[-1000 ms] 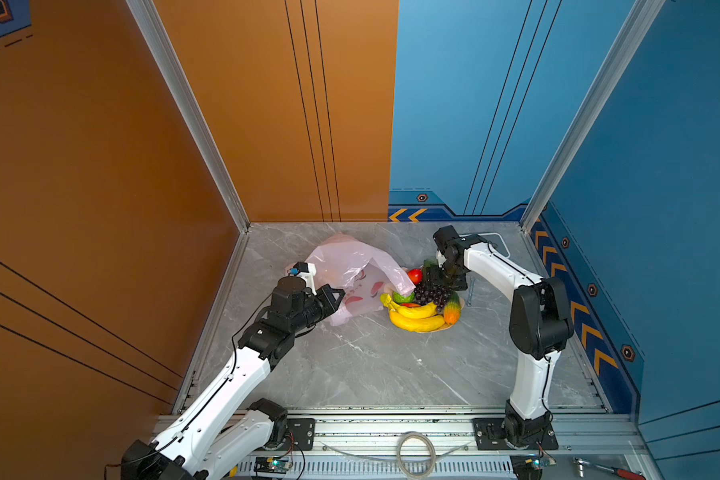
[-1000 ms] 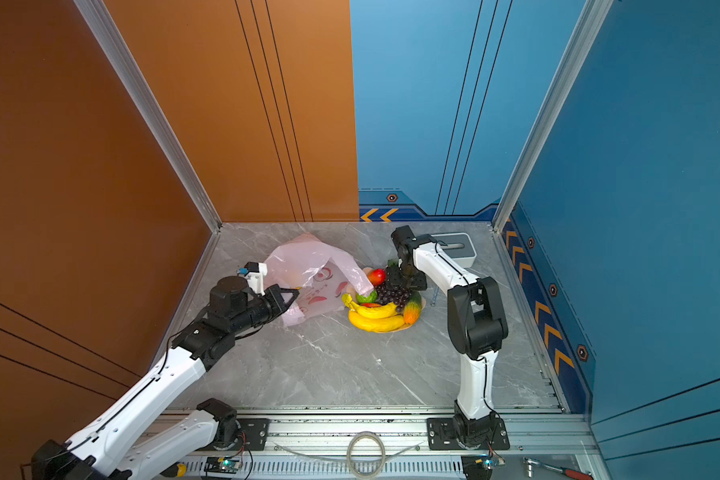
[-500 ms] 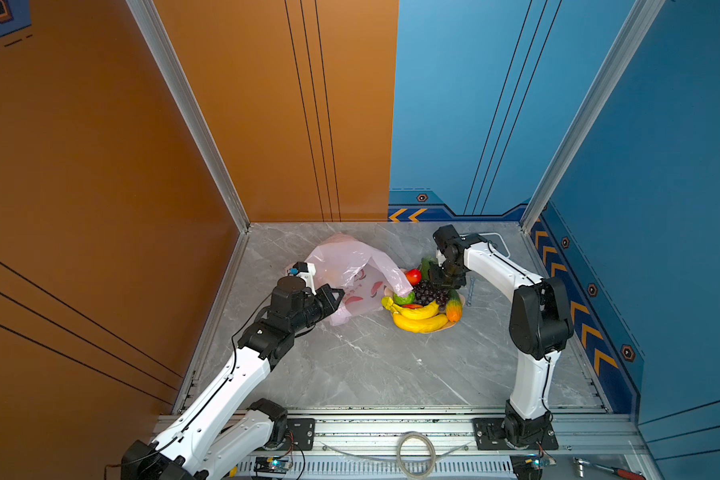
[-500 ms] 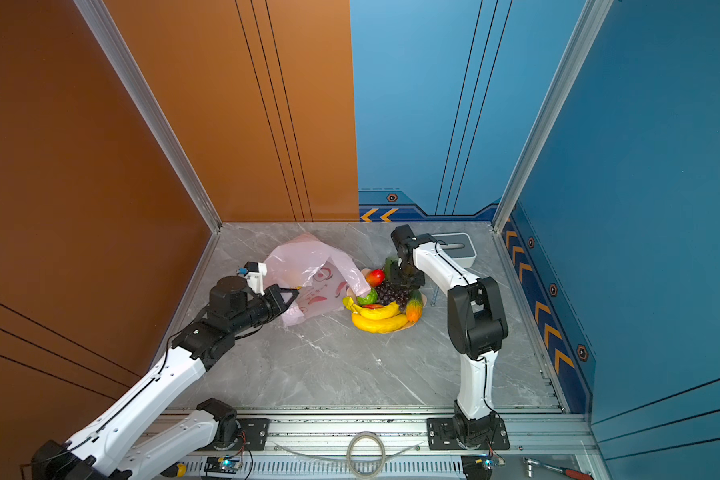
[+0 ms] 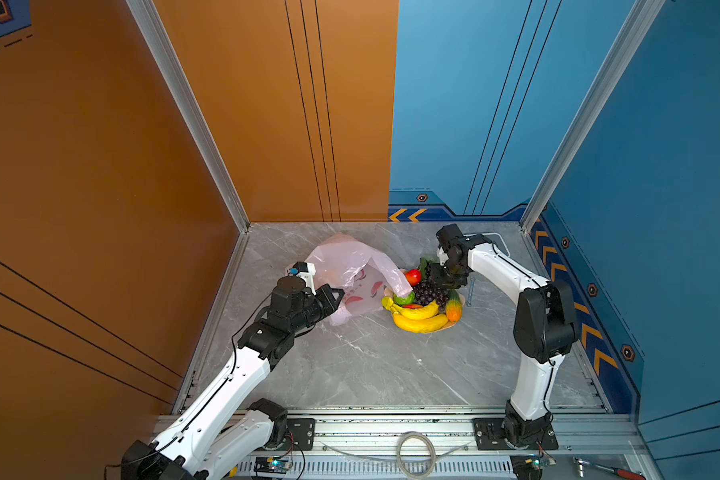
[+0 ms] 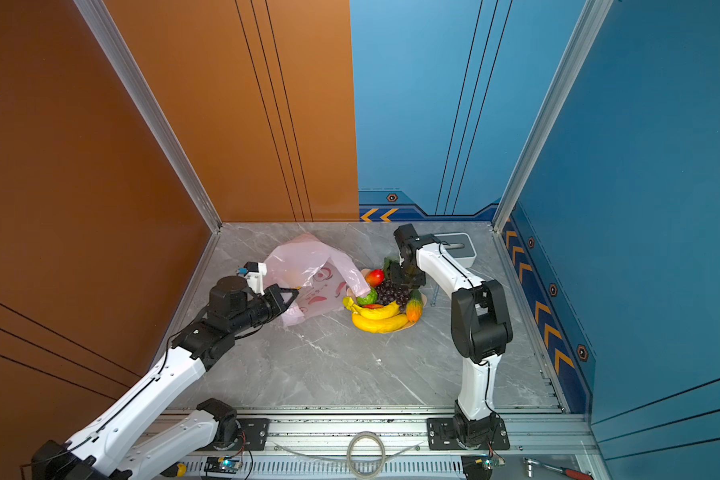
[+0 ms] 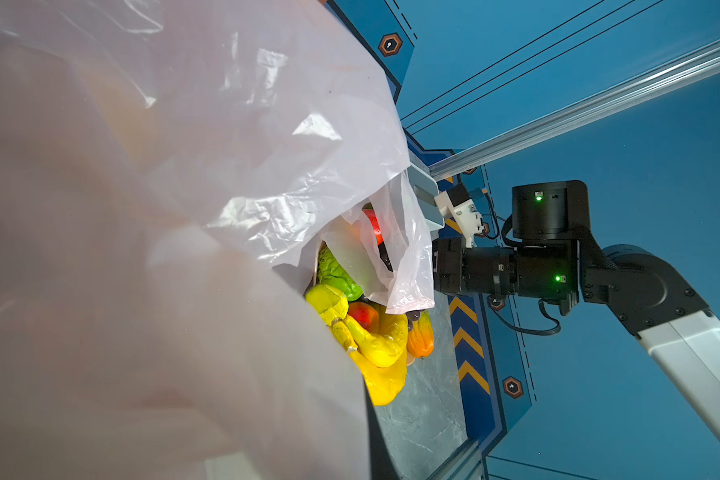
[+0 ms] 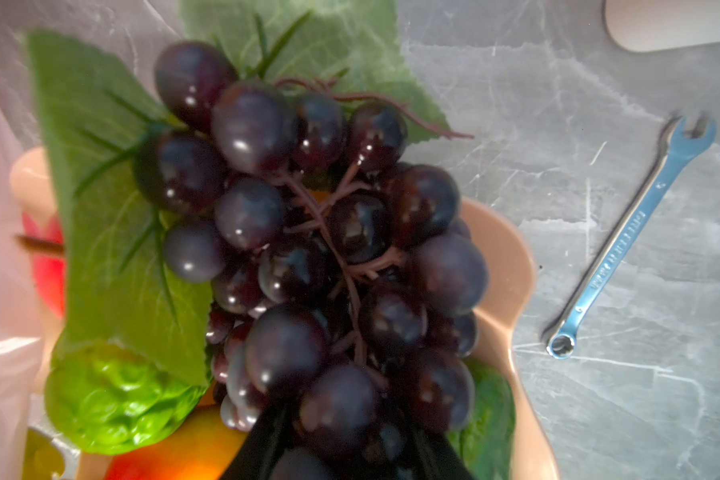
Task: Place the fruits into the plastic bag
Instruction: 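Close the right gripper on the grape stem and lift the bunch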
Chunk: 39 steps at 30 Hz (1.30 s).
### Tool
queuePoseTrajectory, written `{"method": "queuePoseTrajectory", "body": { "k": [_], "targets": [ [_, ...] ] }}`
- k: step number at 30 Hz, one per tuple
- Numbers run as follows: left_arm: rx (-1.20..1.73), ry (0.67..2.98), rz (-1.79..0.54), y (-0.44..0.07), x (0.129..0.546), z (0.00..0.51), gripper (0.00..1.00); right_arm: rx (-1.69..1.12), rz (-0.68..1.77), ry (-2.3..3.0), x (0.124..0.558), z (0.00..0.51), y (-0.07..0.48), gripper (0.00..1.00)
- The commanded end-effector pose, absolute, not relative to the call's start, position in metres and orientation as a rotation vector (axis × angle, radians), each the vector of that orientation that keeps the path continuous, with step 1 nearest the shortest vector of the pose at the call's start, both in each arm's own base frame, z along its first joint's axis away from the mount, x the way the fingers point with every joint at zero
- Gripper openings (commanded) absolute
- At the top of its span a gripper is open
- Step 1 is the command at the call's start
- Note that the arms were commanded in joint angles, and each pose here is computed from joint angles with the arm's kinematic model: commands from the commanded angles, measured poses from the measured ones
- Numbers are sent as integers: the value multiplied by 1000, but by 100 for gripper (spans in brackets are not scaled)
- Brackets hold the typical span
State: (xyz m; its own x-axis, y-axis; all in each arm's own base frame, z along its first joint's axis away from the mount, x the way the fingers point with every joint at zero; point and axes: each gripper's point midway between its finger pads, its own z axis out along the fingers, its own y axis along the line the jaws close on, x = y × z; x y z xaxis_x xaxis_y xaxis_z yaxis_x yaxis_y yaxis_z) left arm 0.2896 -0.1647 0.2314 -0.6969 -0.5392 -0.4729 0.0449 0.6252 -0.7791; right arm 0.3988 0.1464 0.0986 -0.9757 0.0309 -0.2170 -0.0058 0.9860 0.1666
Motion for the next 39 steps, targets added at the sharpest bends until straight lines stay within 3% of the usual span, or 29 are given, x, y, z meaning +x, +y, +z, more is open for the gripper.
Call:
{"method": "queuePoseTrajectory", "body": {
  "k": [1,14,39],
  "targets": [
    [-375,2114,-1070,-164,288,239,0,34,398,2856,398,115,155,35],
    [-383,2111,-1075,-165,288,239,0,148,855,2742,390,121,162,35],
    [-387,2106,-1075,-164,288,239,0,151,994,2519,394,188,148,34]
  ]
}}
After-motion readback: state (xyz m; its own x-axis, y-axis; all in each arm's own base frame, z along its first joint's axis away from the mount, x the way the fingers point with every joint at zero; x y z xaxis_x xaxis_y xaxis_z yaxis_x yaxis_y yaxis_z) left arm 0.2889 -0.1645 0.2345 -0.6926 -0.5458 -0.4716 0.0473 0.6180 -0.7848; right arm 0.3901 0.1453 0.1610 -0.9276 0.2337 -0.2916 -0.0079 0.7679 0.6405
